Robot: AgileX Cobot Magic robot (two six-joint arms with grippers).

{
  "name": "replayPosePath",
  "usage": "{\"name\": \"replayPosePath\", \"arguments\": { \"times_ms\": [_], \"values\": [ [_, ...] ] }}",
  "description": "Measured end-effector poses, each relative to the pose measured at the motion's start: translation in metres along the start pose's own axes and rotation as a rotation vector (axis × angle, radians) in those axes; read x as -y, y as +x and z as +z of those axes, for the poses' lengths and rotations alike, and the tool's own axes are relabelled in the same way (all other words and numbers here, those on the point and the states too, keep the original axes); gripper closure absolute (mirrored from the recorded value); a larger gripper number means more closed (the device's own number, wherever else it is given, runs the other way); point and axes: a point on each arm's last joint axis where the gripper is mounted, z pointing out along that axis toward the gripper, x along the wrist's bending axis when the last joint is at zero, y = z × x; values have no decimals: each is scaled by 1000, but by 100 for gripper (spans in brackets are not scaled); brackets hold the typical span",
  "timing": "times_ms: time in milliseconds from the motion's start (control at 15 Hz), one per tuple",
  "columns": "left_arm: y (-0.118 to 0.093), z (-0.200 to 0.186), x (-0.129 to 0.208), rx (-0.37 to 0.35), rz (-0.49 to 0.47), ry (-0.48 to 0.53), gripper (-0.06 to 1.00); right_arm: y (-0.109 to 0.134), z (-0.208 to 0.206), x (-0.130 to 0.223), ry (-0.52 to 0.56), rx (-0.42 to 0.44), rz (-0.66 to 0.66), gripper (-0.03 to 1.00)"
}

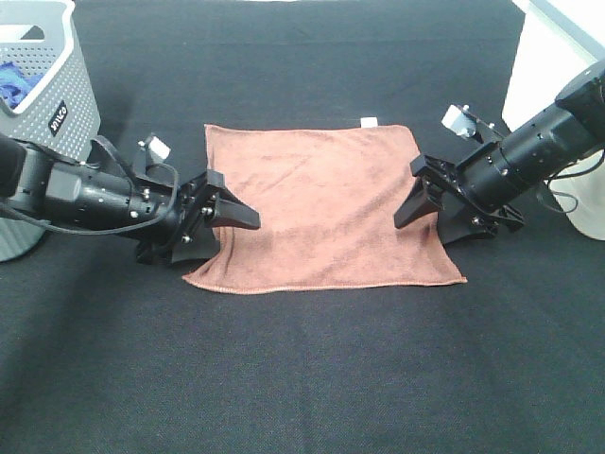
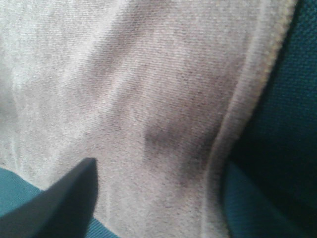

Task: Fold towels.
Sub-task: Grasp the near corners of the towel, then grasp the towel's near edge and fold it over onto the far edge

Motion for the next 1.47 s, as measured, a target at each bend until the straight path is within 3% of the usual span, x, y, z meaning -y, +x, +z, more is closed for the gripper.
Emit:
{"name": "replayPosePath", "arguments": {
  "times_ms": [133, 267, 333, 467, 800, 1133, 1467],
  "values": [
    [5, 2, 0, -31, -55, -5, 48, -4, 3, 0, -6, 28, 3, 60],
    [7, 2, 1, -46, -57, -1, 84, -9, 5, 0, -3, 61, 31, 91],
    [7, 2, 1, -46, -58, 2, 92, -9, 6, 1, 1, 66, 53, 97],
    [6, 0, 3, -54, -67, 33, 93, -9, 4, 2, 16, 72, 76, 97],
    [-3, -27, 15, -161, -23, 139, 93, -4, -6, 24, 122, 94, 61, 97],
    [2, -56, 65, -226, -52, 239, 93, 2, -25, 76, 183, 107, 84, 97],
    [-6, -60, 54, -224, -21, 186, 93, 5, -31, 66, 123, 115, 54, 97]
  ]
}}
